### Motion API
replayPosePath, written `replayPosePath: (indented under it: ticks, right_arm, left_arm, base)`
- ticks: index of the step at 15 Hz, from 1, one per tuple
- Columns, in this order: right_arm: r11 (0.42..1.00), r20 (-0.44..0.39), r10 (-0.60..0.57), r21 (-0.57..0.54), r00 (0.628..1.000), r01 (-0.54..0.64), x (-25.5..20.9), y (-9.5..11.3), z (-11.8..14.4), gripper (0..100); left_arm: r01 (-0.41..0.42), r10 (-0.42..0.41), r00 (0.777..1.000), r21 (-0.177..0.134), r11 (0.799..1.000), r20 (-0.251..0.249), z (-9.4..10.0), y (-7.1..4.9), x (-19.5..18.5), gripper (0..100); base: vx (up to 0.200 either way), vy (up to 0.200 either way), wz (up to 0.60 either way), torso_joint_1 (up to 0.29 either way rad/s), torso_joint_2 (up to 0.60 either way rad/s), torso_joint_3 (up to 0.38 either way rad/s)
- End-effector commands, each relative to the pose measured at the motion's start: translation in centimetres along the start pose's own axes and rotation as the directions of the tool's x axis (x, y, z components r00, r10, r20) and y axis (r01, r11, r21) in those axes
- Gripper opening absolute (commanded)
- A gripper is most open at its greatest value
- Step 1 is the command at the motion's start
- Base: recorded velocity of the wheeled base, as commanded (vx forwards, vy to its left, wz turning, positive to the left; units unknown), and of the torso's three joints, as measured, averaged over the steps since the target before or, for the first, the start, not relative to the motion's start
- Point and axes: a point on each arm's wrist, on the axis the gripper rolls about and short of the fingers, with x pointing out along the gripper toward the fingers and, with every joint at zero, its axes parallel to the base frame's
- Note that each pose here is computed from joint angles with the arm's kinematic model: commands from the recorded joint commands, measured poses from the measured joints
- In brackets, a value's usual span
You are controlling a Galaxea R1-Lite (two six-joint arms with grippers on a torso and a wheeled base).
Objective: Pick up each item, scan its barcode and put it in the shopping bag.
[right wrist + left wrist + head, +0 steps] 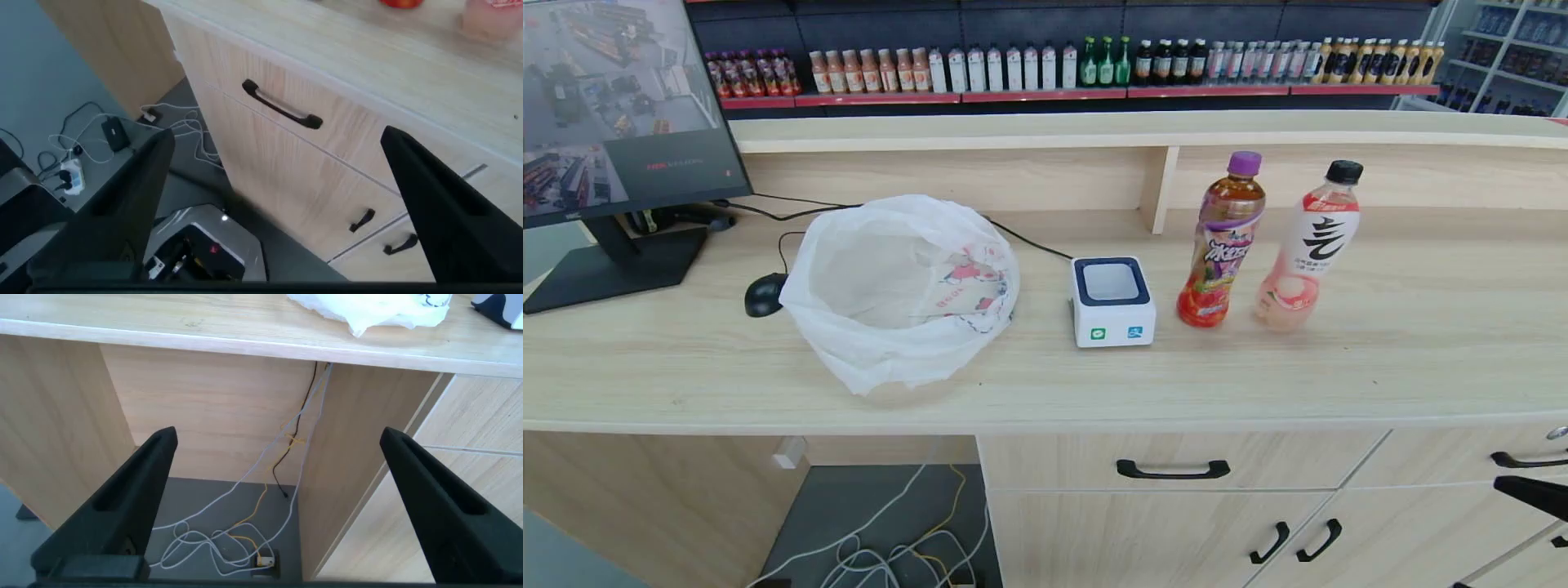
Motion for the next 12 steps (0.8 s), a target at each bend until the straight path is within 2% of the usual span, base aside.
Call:
replayPosePath:
  ticks: [1,4,7,9,12]
  right_arm:
    - [0.998,-0.076,0.058,-0.018,0.995,-0.059,5.4,-1.1,0.8,100]
    - [0.998,0.023,0.041,-0.049,0.999,-0.040,10.1,-2.3,1.6,100]
    - [0.998,0.082,0.002,-0.063,0.997,0.003,12.2,-2.9,2.2,100]
    - [0.994,0.133,-0.084,-0.064,0.988,0.093,13.6,-3.6,3.6,100]
    - [0.981,0.179,-0.174,-0.059,0.968,0.187,14.6,-3.5,4.8,100]
  left_arm:
    - [-0.001,0.001,1.000,0.000,1.000,0.000,0.0,0.0,0.0,100]
    - [-0.001,0.001,1.000,0.000,1.000,0.000,0.0,0.0,0.0,100]
    - [-0.001,0.001,1.000,0.000,1.000,0.000,0.0,0.0,0.0,100]
    - [-0.001,0.001,1.000,0.000,1.000,0.000,0.0,0.0,0.0,100]
    - [-0.001,0.001,1.000,0.000,1.000,0.000,0.0,0.0,0.0,100]
  base:
    - [0.000,0.000,0.00,0.000,0.00,0.000]
    - [0.000,0.000,0.00,0.000,0.00,0.000]
    - [0.000,0.000,0.00,0.000,0.00,0.000]
    - [0.000,0.000,0.00,0.000,0.00,0.000]
    - [0.000,0.000,0.00,0.000,0.00,0.000]
